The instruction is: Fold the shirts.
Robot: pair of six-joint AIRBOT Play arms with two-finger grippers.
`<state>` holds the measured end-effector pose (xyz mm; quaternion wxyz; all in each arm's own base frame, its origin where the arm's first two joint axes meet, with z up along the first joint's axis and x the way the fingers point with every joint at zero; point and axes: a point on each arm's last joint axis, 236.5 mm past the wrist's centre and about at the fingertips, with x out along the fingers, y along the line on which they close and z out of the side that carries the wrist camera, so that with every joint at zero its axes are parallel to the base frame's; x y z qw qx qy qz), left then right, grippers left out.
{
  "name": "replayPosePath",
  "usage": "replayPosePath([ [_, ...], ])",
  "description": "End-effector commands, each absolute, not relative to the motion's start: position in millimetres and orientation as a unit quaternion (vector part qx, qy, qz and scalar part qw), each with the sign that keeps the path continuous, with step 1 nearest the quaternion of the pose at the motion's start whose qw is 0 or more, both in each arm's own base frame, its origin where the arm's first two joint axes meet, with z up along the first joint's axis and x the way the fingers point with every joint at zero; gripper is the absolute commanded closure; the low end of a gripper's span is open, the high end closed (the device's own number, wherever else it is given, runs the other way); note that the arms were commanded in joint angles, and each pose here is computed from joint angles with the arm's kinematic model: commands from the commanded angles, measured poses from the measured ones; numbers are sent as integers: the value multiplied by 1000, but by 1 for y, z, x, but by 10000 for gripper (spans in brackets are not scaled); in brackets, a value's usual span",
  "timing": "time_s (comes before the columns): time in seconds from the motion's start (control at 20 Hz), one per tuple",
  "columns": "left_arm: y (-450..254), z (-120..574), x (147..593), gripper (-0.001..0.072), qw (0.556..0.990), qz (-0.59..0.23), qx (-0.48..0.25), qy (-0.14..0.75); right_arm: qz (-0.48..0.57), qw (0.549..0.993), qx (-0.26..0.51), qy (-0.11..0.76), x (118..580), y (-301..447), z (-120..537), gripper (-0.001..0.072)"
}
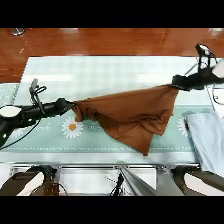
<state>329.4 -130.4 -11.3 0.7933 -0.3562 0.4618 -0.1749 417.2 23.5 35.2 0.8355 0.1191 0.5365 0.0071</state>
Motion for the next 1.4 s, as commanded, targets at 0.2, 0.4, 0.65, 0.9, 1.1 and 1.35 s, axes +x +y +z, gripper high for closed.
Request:
replayPosePath([
  [0.2,-128,-15,345,2,778,-228,-286,511,32,818,141,557,459,16,44,90],
  [0.4,-61,-10,318,3,747,-197,-288,566,-84,831,147,531,414,-86,75,92],
  [0.65,-67,-29,304,3,721,-213,-396,526,-103,775,306,544,302,-72,-17,92],
  [0.9,-124,-34,330,3,720,-269,-438,466,-17,722,394,568,243,14,-68,92],
  [1.1,-171,-39,334,260,699,-323,-426,476,-19,701,368,611,215,16,-83,92],
  [1.35,-182,-33,341,684,697,-340,-414,476,-12,688,364,627,205,21,-84,92],
])
